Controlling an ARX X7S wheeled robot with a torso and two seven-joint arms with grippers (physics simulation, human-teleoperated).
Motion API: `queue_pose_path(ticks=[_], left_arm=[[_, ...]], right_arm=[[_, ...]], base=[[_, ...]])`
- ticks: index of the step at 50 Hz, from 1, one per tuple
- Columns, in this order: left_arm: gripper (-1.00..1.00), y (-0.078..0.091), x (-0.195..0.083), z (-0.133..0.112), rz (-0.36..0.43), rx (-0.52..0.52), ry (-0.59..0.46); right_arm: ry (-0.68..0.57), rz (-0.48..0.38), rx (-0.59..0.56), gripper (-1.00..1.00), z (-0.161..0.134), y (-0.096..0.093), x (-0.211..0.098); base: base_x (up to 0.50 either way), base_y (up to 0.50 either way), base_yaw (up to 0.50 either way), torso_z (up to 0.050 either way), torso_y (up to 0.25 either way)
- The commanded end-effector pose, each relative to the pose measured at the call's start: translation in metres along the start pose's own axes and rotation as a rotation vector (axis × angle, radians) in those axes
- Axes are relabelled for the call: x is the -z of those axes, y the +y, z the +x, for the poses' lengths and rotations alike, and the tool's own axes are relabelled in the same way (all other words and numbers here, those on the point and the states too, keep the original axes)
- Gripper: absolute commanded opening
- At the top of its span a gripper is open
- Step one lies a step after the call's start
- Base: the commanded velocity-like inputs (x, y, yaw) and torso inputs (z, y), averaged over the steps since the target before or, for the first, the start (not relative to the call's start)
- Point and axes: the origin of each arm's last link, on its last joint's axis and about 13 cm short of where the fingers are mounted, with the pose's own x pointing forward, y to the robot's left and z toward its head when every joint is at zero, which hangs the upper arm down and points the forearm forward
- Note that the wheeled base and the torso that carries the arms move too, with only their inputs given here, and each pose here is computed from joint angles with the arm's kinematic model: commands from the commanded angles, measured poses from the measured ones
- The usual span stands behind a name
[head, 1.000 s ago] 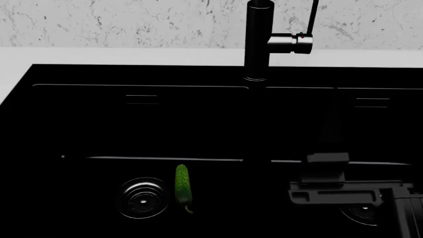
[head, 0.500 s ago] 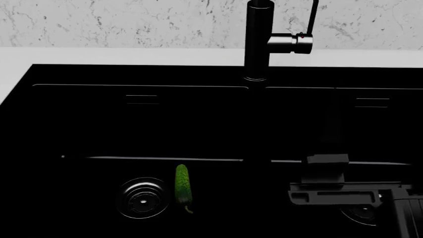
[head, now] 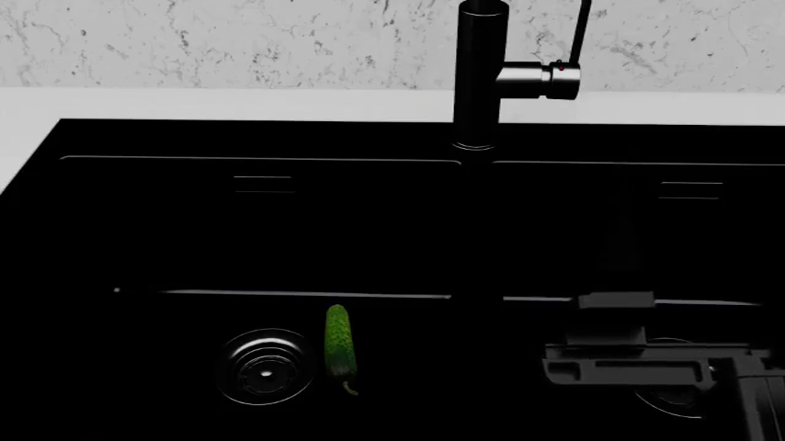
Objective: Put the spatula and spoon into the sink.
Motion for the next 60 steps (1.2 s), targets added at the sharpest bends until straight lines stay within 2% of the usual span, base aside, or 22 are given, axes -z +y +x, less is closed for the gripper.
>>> queue_pose_path(ticks=[1, 11, 43, 58, 59, 60], left_arm=[[1.0, 0.0, 0.013, 0.01, 0.011, 0.004, 0.047], [1.0, -0.005, 0.026, 0.023, 0.036, 0.025, 0.094], [1.0, -0.007, 0.067, 0.055, -0.046, 0.066, 0.224], [1.0, -0.008, 0.077, 0.065, -0.067, 0.066, 0.247], [-1.0, -0.007, 0.077, 0.066, -0.075, 0.052, 0.24], [-1.0, -0.007, 0.078, 0.065, -0.075, 0.051, 0.239]], right_arm=[[0.003, 0.002, 0.001, 1.0, 0.0, 0.0, 0.002], [0.005, 0.001, 0.005, 1.0, -0.001, 0.0, 0.001], [0.007, 0.0, 0.012, 1.0, -0.004, 0.0, -0.001], [0.002, 0.003, 0.015, 1.0, -0.004, 0.0, -0.004], [0.0, 0.001, 0.015, 1.0, -0.004, 0.0, -0.004], [0.0, 0.001, 0.015, 1.0, -0.004, 0.0, -0.005]], base=[[0.0, 0.0, 0.0, 0.0, 0.0], [0.0, 0.0, 0.0, 0.0, 0.0], [0.0, 0.0, 0.0, 0.0, 0.0], [0.0, 0.0, 0.0, -0.001, 0.0], [0.0, 0.0, 0.0, 0.0, 0.0], [0.0, 0.0, 0.0, 0.0, 0.0]])
